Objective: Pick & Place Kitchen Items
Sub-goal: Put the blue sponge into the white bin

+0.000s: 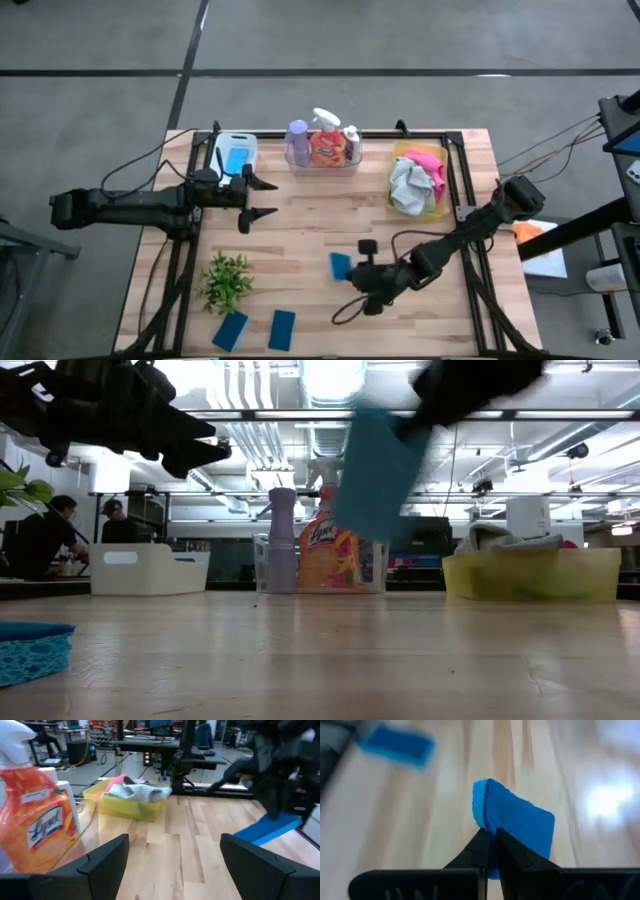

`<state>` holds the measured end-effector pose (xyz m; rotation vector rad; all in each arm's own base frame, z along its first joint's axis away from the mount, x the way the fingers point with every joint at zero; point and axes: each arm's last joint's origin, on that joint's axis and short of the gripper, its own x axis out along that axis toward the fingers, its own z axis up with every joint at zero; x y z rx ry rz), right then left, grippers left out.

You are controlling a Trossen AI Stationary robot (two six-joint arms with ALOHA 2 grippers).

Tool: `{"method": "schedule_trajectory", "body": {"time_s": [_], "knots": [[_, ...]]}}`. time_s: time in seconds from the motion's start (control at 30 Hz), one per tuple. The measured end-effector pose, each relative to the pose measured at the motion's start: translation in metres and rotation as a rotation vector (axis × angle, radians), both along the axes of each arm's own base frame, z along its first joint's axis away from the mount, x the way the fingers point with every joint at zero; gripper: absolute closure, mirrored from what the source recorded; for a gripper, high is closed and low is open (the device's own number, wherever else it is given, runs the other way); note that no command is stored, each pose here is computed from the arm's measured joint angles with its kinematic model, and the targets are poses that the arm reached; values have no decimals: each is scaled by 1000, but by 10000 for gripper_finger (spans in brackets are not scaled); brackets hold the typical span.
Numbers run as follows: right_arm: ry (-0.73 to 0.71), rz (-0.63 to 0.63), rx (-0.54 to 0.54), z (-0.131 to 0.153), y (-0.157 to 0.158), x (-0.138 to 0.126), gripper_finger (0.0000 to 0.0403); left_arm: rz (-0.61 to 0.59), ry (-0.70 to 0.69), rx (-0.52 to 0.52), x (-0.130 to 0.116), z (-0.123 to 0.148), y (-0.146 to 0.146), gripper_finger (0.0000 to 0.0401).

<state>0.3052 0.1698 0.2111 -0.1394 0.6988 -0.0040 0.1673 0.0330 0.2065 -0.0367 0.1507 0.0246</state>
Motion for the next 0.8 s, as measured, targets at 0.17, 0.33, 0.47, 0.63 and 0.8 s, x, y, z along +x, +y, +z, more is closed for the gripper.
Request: {"method": "schedule_trajectory", "body": {"time_s": [0.17, 0.33, 0.47, 0.63, 0.8], "knots": [[-206, 97, -64, 20, -5, 17, 384, -128, -18, 16, 0, 1, -4, 79], [-273, 129, -81, 27, -24, 31, 385, -228, -28, 35, 1, 2, -10, 79], [-322, 126, -56, 33, -45, 43, 385, -259, -45, 60, 1, 3, -15, 79], [-337, 151, 47, 35, -78, 55, 385, -292, -52, 66, 2, 4, -20, 79], [-323, 90, 104, 32, -110, 63, 385, -272, -40, 70, 4, 2, -24, 79]]}}
